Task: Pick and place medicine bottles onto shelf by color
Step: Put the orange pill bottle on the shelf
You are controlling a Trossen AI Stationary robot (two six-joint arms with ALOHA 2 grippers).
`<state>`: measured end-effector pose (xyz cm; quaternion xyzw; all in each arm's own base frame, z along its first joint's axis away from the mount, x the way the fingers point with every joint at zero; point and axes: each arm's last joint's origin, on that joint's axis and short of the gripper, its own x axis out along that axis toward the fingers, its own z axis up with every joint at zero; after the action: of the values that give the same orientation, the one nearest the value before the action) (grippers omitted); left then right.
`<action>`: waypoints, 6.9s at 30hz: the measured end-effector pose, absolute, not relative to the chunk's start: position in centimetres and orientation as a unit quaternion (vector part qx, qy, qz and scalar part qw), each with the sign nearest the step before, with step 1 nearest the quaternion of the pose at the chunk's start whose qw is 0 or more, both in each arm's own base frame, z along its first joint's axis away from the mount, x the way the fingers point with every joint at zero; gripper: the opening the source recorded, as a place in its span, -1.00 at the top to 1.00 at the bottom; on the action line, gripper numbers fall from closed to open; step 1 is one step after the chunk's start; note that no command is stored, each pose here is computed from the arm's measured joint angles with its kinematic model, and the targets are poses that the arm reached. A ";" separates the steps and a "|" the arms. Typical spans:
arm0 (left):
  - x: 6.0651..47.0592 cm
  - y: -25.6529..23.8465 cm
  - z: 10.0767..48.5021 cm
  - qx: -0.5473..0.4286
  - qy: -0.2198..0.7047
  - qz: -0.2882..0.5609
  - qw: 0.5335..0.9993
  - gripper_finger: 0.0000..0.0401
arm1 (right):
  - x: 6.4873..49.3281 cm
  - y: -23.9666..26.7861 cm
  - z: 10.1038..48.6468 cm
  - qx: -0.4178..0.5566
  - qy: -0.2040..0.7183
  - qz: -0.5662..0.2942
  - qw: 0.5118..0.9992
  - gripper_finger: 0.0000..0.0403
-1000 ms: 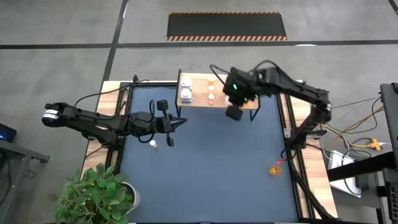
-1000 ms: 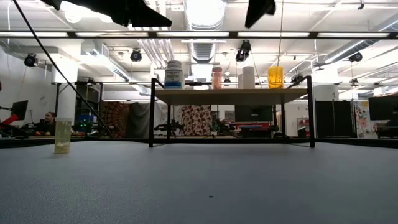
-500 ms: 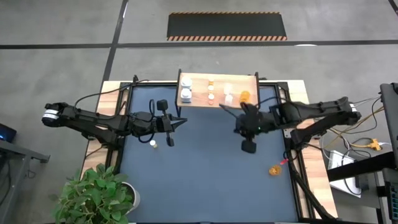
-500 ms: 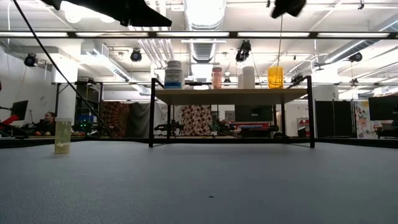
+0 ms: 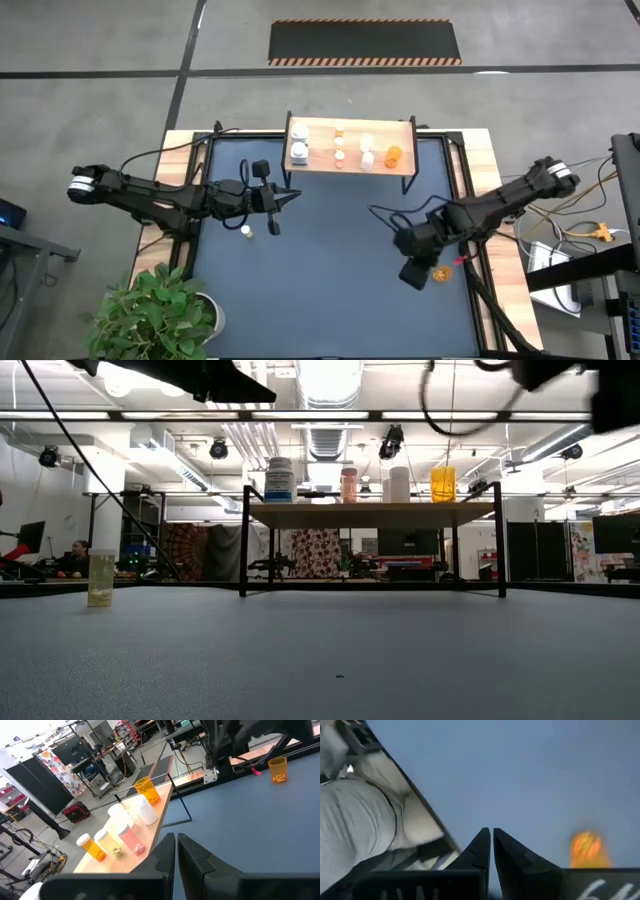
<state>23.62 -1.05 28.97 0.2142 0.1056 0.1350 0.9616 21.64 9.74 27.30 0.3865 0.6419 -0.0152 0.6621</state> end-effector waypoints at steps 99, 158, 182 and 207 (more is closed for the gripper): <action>23.5 -1.0 28.2 0.217 0.116 0.133 0.960 0.99 | 27.0 11.2 37.6 -0.311 0.444 0.076 0.837 0.96; 23.5 -1.0 28.2 0.220 0.114 0.133 0.960 0.99 | 26.6 -20.4 33.4 -0.324 0.743 0.119 0.573 0.96; 23.5 -1.0 28.2 0.220 0.114 0.133 0.960 0.99 | 26.8 -20.3 33.2 -0.302 0.724 0.123 0.607 0.96; 23.5 -1.0 28.2 0.220 0.114 0.133 0.960 0.99 | 26.8 -20.3 33.2 -0.303 0.723 0.123 0.609 0.95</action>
<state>23.49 -1.04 28.16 0.2203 0.1142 0.1329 0.9596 26.83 -20.32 33.16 -0.3031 0.7228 0.1232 0.6087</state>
